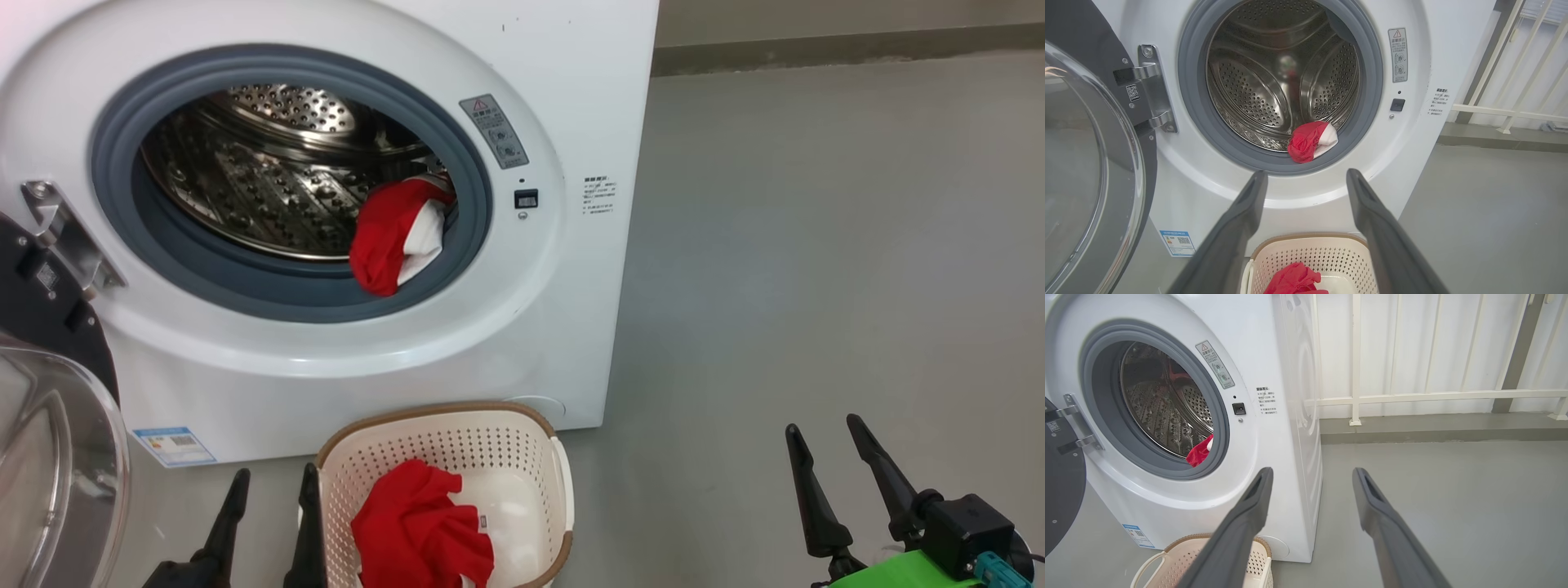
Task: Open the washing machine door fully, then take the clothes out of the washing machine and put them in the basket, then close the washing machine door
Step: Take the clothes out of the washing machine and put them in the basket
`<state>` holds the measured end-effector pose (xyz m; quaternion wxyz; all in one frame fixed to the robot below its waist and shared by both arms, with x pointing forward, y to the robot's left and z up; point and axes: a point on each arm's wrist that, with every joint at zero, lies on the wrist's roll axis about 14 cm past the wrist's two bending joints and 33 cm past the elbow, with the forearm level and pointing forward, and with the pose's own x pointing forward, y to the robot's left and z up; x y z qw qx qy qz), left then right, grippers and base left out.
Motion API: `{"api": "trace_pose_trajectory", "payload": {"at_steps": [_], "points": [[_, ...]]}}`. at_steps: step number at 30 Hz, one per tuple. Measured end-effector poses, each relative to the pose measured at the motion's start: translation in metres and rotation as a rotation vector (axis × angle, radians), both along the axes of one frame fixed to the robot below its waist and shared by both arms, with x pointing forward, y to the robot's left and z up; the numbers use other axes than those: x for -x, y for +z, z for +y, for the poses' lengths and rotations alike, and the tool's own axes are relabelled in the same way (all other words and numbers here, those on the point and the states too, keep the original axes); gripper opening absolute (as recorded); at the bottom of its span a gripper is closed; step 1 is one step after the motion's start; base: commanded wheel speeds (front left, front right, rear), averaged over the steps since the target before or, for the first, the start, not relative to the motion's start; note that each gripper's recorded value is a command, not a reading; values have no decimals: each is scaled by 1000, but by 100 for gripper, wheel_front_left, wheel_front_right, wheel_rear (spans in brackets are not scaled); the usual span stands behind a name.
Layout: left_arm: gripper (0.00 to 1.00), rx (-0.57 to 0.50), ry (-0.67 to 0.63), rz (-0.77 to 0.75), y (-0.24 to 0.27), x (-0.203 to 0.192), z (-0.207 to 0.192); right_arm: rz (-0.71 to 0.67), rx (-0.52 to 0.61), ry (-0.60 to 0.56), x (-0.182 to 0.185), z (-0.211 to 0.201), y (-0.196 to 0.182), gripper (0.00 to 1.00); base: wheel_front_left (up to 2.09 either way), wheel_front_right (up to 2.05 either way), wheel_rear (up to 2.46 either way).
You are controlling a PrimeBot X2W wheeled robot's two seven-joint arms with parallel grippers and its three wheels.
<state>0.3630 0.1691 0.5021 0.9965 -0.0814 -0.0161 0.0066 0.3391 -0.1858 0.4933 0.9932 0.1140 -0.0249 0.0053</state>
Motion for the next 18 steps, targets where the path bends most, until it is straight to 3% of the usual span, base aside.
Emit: {"api": "trace_pose_trajectory", "payload": {"at_steps": [9,18], "points": [[100,1,-3,21,-5,-14,2,21,4,23,-16,7,-7,100,0,0,0],[100,-20,-20,-32,8,-72,2,45,7,75,-50,23,-18,100,0,0,0]]}}
